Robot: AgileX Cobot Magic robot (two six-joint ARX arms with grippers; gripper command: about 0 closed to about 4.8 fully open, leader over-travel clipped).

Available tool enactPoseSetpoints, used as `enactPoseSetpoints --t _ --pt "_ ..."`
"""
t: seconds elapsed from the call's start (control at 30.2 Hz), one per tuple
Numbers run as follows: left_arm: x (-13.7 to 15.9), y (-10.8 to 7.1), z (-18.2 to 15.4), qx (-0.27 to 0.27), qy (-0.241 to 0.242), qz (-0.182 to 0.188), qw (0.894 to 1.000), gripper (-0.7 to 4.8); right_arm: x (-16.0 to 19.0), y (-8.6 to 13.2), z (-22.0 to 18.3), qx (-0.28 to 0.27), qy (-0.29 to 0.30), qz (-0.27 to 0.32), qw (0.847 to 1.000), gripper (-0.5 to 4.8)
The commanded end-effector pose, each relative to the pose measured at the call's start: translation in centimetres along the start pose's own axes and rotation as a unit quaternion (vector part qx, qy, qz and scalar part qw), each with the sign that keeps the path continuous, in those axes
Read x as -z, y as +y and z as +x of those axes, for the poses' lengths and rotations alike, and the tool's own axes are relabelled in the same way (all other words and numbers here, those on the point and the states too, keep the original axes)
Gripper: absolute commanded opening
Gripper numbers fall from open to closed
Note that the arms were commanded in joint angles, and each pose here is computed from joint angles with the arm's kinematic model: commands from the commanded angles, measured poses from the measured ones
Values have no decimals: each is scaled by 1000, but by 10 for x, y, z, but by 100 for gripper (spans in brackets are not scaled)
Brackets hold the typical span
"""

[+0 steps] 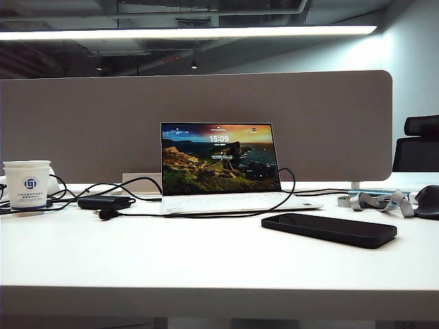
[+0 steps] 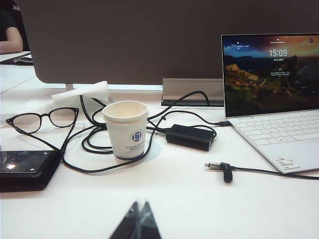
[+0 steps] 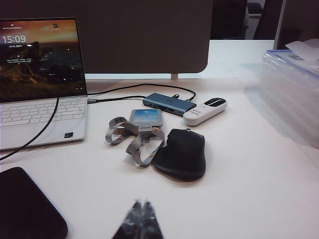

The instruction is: Pick up the black phone, pick up the charger plug, insert the charger plug into the phone's charging port, and finally place the connected phone back on the desk.

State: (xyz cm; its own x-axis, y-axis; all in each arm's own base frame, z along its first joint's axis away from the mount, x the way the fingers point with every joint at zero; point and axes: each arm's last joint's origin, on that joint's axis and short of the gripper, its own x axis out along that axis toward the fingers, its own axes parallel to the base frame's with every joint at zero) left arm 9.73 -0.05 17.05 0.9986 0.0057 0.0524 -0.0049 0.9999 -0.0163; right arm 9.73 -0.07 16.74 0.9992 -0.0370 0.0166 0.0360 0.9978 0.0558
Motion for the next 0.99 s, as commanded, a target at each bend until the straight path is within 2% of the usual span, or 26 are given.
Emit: enactPoseSetpoints --t 0.03,0.4,0.53,0.63,0.79,0.99 --pt "-2 0 0 -2 -8 4 1000 -6 -5 1 -1 -11 -12 -1 1000 -1" --pt "-2 0 0 -6 -10 3 1000 -6 -6 1 -1 -11 -15 -16 1000 -1" --pt "-6 1 -1 -21 -17 -17 999 -6 -18 2 -3 -12 -32 -8 999 -1" --pt "-20 2 -3 -42 -34 -52 997 -6 -39 3 -9 -14 -62 4 998 -1" --pt "-51 2 -8 -37 -50 -102 993 -5 -80 4 -19 -15 -89 6 996 -2" --pt "-99 1 -5 -35 -59 -104 992 -6 -133 7 -15 -16 -104 6 994 -1"
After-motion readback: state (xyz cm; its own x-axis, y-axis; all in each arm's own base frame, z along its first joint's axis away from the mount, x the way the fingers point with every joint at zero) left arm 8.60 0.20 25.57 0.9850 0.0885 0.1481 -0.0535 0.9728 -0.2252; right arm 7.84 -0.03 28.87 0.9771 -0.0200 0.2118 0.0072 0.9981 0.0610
